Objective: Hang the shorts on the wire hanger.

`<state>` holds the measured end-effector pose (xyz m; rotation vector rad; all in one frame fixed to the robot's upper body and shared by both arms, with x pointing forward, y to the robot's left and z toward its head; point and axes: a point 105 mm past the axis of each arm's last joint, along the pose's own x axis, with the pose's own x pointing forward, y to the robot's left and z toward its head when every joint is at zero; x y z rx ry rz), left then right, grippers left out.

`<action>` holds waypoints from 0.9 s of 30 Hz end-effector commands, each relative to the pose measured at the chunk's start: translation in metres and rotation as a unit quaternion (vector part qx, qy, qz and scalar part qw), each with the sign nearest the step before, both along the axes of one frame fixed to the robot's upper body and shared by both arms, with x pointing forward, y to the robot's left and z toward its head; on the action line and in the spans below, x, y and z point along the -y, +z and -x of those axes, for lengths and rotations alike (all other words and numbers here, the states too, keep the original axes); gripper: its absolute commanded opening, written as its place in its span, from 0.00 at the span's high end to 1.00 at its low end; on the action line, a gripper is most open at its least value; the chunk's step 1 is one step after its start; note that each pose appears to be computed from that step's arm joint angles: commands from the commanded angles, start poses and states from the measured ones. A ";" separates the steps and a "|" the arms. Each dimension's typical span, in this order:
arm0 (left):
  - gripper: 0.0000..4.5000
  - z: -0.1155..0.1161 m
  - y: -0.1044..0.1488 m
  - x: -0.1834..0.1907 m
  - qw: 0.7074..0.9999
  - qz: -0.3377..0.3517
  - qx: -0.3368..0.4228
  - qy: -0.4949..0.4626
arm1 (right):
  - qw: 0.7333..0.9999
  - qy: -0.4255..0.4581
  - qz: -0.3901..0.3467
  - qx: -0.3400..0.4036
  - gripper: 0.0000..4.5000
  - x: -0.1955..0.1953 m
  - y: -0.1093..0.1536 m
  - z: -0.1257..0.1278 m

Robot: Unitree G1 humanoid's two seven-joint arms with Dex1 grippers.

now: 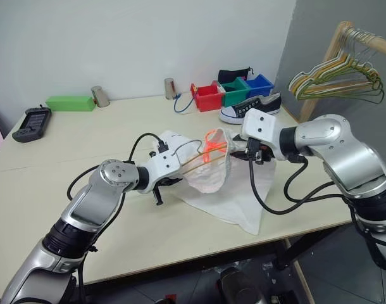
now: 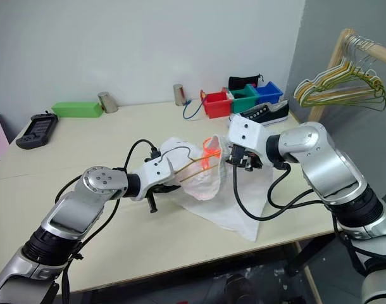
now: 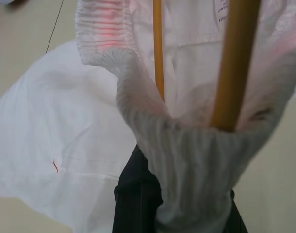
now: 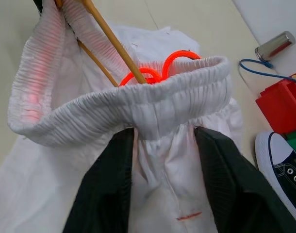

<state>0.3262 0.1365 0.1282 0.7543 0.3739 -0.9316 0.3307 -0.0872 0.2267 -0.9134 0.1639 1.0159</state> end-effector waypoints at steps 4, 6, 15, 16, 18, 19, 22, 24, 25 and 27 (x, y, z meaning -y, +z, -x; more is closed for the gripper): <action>1.00 0.006 0.014 0.013 0.999 0.000 0.038 -0.035 | 0.994 0.004 0.080 0.073 0.18 0.015 0.011 -0.015; 1.00 0.009 0.014 0.013 0.998 -0.008 0.042 -0.044 | 0.990 0.007 0.114 0.083 0.09 0.020 0.008 -0.020; 1.00 0.013 0.020 0.015 0.996 -0.017 0.063 -0.055 | 0.972 0.041 0.213 0.086 0.09 0.029 -0.015 -0.033; 1.00 0.012 0.020 0.015 0.996 -0.018 0.065 -0.053 | 0.971 0.046 0.219 0.087 0.09 0.027 -0.017 -0.034; 1.00 0.013 0.019 0.015 0.996 -0.019 0.066 -0.053 | 0.969 0.054 0.226 0.089 0.09 0.025 -0.020 -0.035; 1.00 0.013 0.019 0.016 0.996 -0.018 0.067 -0.053 | 0.968 0.056 0.227 0.090 0.09 0.025 -0.021 -0.036; 1.00 0.015 0.019 0.017 0.996 -0.017 0.067 -0.054 | 0.966 0.060 0.232 0.096 0.15 0.024 -0.023 -0.038; 1.00 0.014 0.019 0.017 0.996 -0.015 0.070 -0.051 | 0.966 0.064 0.232 0.096 0.23 0.023 -0.023 -0.037; 1.00 0.013 0.019 0.017 0.996 -0.014 0.072 -0.048 | 0.966 0.068 0.232 0.094 0.29 0.022 -0.024 -0.036; 1.00 0.011 0.020 0.016 0.996 -0.015 0.077 -0.045 | 0.966 0.074 0.230 0.091 0.40 0.021 -0.025 -0.033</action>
